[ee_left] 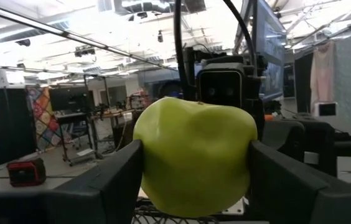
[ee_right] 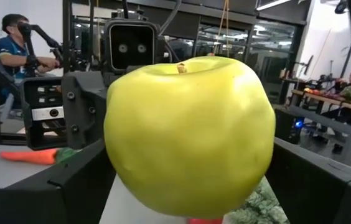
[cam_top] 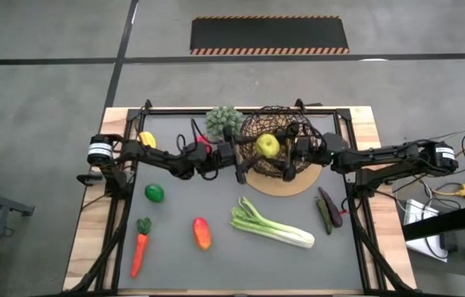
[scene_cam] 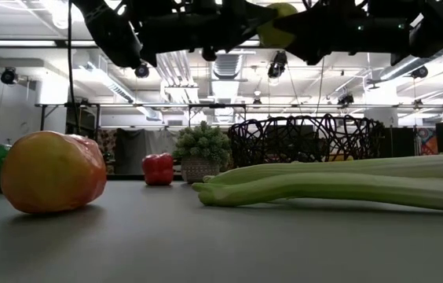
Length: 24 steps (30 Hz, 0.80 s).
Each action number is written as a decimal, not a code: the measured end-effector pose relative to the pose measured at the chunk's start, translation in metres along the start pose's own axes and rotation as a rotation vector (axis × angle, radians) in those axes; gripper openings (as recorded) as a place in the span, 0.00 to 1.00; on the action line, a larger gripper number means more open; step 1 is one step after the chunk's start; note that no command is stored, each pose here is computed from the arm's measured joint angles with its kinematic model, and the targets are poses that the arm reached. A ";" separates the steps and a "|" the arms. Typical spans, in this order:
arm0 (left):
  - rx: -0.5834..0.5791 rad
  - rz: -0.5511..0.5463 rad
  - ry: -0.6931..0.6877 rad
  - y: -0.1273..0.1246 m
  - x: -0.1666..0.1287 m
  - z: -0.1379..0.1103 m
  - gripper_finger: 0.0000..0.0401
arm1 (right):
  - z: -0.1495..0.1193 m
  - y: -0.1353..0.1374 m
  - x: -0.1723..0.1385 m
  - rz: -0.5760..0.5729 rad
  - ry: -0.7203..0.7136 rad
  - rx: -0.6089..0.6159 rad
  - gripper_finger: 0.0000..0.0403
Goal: Build produce basket
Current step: Adjust the green apple in the black wire basket
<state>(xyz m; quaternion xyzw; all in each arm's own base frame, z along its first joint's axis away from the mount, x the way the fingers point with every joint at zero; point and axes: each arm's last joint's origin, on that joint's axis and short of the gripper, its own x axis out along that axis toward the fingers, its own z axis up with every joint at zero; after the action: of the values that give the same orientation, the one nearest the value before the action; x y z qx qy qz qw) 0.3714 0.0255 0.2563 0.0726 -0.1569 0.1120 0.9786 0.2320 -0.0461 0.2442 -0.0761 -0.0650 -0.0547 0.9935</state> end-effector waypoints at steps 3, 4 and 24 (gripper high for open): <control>0.003 -0.005 0.018 0.000 0.000 -0.002 0.62 | -0.001 0.000 -0.001 0.001 0.013 0.001 0.91; 0.004 -0.005 0.028 0.000 0.000 -0.003 0.61 | -0.001 0.000 -0.001 -0.001 0.023 0.003 0.91; 0.027 0.025 0.159 0.002 -0.006 -0.005 0.61 | 0.042 -0.007 -0.002 0.007 0.461 0.014 0.91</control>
<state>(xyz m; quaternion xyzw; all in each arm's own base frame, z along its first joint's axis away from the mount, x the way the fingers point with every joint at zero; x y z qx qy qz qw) 0.3671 0.0267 0.2498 0.0746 -0.0780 0.1319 0.9854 0.2236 -0.0461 0.2864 -0.0549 0.1636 -0.0667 0.9827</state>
